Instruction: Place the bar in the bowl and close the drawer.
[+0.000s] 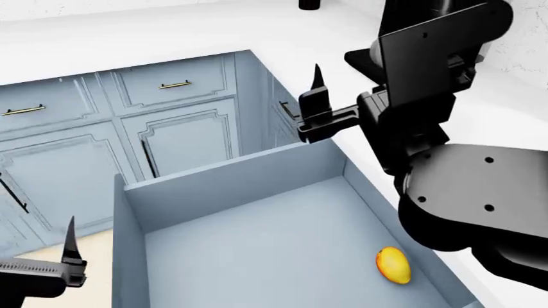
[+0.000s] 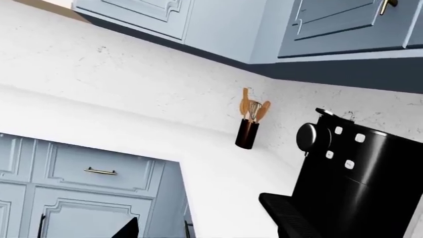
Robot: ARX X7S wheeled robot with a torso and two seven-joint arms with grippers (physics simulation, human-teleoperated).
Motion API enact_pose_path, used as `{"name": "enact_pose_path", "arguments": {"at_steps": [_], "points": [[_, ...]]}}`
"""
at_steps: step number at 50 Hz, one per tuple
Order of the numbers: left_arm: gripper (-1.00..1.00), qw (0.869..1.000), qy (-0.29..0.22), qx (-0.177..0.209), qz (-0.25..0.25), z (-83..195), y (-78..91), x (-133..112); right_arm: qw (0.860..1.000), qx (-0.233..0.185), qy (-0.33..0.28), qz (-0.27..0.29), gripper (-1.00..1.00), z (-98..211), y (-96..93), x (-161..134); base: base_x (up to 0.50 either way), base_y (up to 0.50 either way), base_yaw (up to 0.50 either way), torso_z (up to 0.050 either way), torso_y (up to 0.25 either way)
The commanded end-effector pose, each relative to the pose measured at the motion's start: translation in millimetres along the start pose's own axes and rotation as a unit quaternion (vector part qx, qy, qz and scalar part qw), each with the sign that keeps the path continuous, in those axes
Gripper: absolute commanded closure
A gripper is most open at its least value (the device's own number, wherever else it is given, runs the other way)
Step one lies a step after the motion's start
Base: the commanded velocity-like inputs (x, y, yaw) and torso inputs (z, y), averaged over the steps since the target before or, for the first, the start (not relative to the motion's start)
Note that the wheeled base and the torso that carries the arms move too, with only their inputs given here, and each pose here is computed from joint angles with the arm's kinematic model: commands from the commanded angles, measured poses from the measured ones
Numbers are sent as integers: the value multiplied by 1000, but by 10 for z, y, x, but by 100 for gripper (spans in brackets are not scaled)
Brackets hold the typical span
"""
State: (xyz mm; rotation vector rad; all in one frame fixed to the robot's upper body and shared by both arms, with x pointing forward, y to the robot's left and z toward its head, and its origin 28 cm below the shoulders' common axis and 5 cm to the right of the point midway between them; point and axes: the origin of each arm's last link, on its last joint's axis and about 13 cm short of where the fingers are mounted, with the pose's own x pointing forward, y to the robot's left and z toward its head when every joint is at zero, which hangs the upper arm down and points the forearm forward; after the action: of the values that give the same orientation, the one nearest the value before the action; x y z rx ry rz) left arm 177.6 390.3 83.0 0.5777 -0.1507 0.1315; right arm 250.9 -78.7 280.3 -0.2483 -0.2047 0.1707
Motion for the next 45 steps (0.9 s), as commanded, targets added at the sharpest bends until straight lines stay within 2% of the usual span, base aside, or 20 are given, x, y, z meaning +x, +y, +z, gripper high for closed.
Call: {"name": "enact_pose_path", "arguments": {"at_steps": [1, 13, 17, 24, 31, 35, 45], "points": [[-100, 998, 50, 21, 13, -304, -64, -77, 1000, 0, 1, -3, -100, -2, -7, -15, 0, 0, 0, 0, 0], [-100, 995, 86, 24, 40, -486, -78, -191, 1000, 1, 5, -3, -100, -28, 4, -4, 0, 0, 0, 0, 0], [-100, 992, 114, 15, 45, -580, -113, -242, 1000, 2, 5, -4, -100, -41, 6, -10, 0, 0, 0, 0, 0], [-100, 984, 155, -73, 57, -723, -263, -269, 1000, 4, 7, -4, -100, -58, 9, -23, 0, 0, 0, 0, 0], [-100, 976, 166, -131, 44, -796, -410, -277, 1000, 4, 8, -5, -100, -63, 10, -26, 0, 0, 0, 0, 0], [-100, 970, 164, -176, 35, -783, -472, -254, 1000, 4, 9, -5, -100, -64, 10, -27, 0, 0, 0, 0, 0], [-100, 965, 169, -200, -7, -790, -644, -169, 1000, 3, 7, -4, -100, -42, 9, -26, 0, 0, 0, 0, 0]]}}
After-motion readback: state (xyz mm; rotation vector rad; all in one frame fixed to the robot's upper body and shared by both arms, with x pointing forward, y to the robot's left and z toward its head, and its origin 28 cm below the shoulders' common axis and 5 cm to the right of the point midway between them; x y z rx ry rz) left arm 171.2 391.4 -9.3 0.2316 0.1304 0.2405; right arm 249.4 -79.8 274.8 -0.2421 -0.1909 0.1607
